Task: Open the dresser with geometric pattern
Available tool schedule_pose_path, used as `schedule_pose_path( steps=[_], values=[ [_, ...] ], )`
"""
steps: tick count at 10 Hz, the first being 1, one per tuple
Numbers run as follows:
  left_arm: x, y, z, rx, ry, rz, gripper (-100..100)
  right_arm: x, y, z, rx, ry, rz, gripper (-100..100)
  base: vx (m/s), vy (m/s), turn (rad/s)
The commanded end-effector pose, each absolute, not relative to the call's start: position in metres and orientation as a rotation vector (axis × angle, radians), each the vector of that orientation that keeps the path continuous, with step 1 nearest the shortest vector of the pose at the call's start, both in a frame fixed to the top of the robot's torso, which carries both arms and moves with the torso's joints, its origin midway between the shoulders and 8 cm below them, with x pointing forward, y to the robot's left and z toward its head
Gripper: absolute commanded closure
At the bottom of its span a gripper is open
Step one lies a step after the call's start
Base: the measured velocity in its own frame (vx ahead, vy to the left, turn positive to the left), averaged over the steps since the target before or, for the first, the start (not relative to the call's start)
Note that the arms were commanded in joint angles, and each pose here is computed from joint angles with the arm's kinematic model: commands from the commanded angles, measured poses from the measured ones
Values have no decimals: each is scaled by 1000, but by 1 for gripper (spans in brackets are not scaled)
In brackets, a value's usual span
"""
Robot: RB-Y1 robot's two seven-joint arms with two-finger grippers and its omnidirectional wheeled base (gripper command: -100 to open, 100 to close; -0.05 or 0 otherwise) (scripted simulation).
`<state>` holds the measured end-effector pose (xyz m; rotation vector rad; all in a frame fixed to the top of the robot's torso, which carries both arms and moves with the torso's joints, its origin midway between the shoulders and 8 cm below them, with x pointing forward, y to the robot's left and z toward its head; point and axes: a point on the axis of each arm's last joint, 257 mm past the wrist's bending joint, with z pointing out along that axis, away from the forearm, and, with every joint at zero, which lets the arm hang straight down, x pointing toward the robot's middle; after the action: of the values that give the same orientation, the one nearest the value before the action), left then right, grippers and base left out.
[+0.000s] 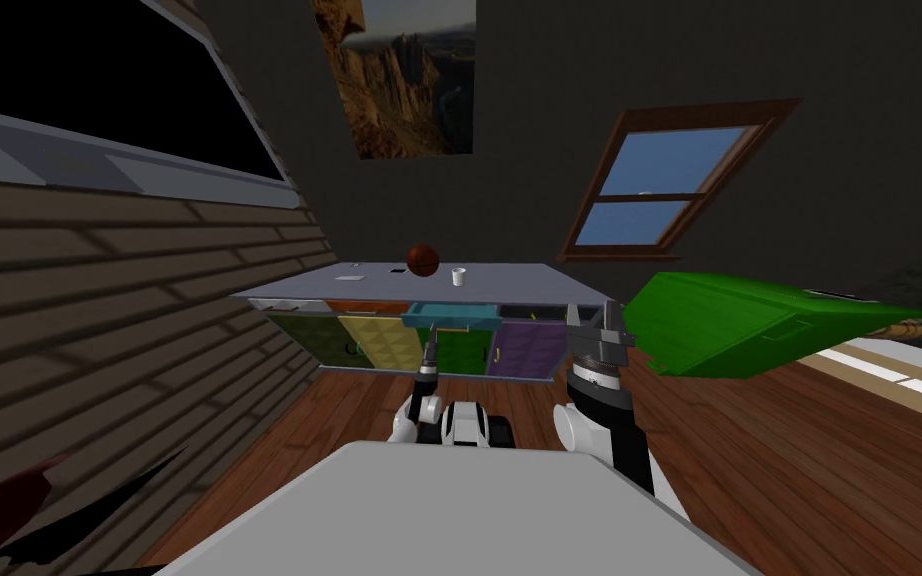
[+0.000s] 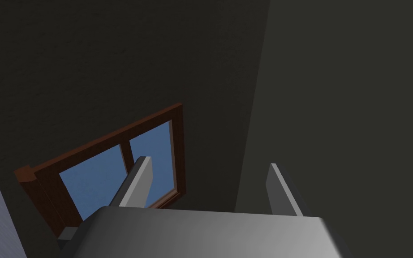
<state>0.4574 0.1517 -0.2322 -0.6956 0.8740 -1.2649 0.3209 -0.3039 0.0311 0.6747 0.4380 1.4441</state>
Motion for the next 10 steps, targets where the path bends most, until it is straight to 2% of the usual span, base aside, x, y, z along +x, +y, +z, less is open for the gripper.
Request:
schedule_pose_path(
  steps=[1, 2, 3, 10],
  values=[
    [473, 129, -220, -661, 876, -1283, 100, 321, -304, 31, 675, 438, 1444, 0, -92, 49, 46],
    [469, 134, -230, -683, 896, -1273, 100, 321, -304, 31, 675, 438, 1444, 0, -30, 18, -16],
    [484, 129, -222, -683, 906, -1279, -100, 321, -304, 31, 675, 438, 1444, 0, -43, -3, 56],
    [524, 117, -189, -675, 916, -1303, -100, 321, -304, 31, 675, 438, 1444, 0, -59, 1, 37]
  ],
)
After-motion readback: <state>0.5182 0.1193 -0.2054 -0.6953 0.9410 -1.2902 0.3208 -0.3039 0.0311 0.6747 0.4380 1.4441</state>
